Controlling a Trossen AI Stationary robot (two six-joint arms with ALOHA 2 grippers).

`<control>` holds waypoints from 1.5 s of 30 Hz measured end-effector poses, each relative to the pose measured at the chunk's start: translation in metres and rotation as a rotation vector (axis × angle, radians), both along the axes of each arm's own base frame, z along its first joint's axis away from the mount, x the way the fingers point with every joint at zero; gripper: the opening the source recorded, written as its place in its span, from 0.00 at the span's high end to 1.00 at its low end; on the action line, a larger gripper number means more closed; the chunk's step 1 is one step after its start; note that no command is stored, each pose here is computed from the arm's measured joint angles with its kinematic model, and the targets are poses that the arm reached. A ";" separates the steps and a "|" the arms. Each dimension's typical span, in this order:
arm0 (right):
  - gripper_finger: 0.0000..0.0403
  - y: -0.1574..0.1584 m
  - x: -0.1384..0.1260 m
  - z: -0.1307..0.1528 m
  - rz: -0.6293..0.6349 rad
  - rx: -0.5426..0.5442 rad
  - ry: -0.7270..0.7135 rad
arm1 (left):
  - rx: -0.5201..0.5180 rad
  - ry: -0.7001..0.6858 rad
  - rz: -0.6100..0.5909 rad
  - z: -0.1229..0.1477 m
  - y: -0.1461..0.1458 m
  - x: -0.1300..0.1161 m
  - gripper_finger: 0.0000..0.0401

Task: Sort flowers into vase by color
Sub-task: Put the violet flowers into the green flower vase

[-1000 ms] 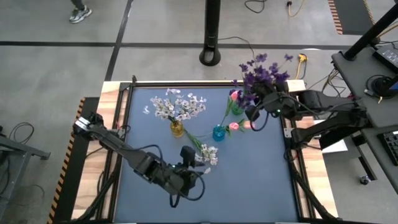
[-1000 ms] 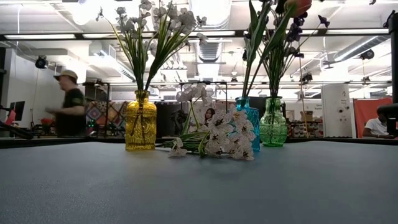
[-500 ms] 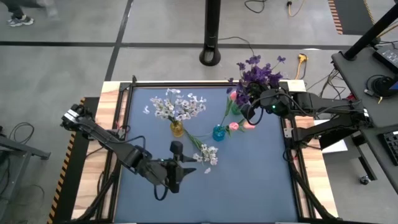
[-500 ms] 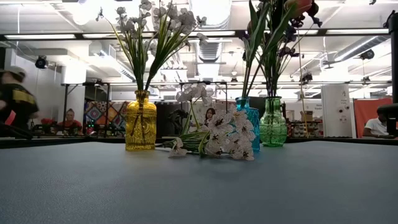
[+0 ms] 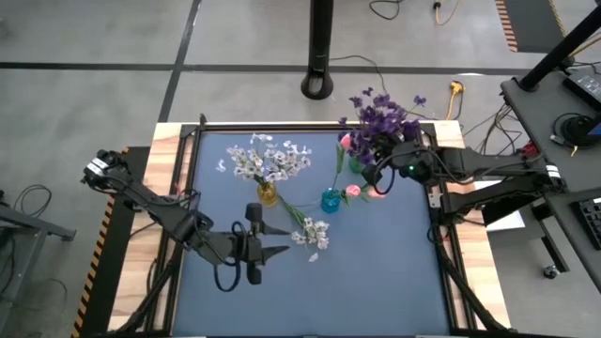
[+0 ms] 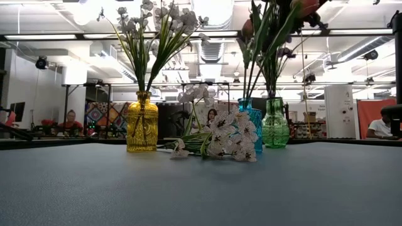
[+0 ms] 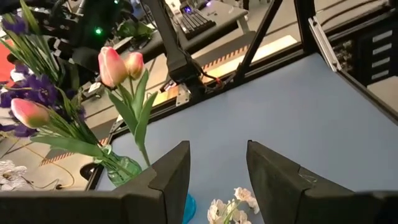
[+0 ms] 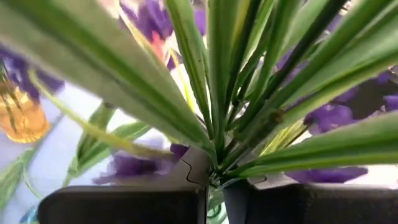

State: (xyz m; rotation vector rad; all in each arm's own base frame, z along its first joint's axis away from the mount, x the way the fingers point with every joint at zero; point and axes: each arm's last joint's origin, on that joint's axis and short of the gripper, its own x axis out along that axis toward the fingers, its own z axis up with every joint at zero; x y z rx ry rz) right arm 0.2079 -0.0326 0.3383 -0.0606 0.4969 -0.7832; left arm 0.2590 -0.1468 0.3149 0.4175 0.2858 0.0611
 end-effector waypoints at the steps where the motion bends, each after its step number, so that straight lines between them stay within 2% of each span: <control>1: 0.96 0.000 0.000 -0.002 -0.001 -0.001 0.009 | 0.004 0.003 -0.001 -0.001 0.000 0.001 0.65; 8: 0.96 0.000 0.000 -0.011 0.006 -0.013 0.045 | 0.015 0.012 -0.002 -0.004 -0.002 0.002 0.65; 15: 0.96 0.000 0.004 -0.017 0.030 -0.061 0.002 | 0.014 0.009 -0.001 -0.002 -0.002 0.003 0.65; 34: 0.96 -0.002 0.005 -0.029 0.023 -0.093 0.078 | 0.012 0.010 0.000 -0.003 -0.002 0.003 0.65; 45: 0.95 -0.003 0.003 -0.044 0.007 -0.074 0.106 | 0.014 0.012 0.000 -0.003 -0.002 0.003 0.65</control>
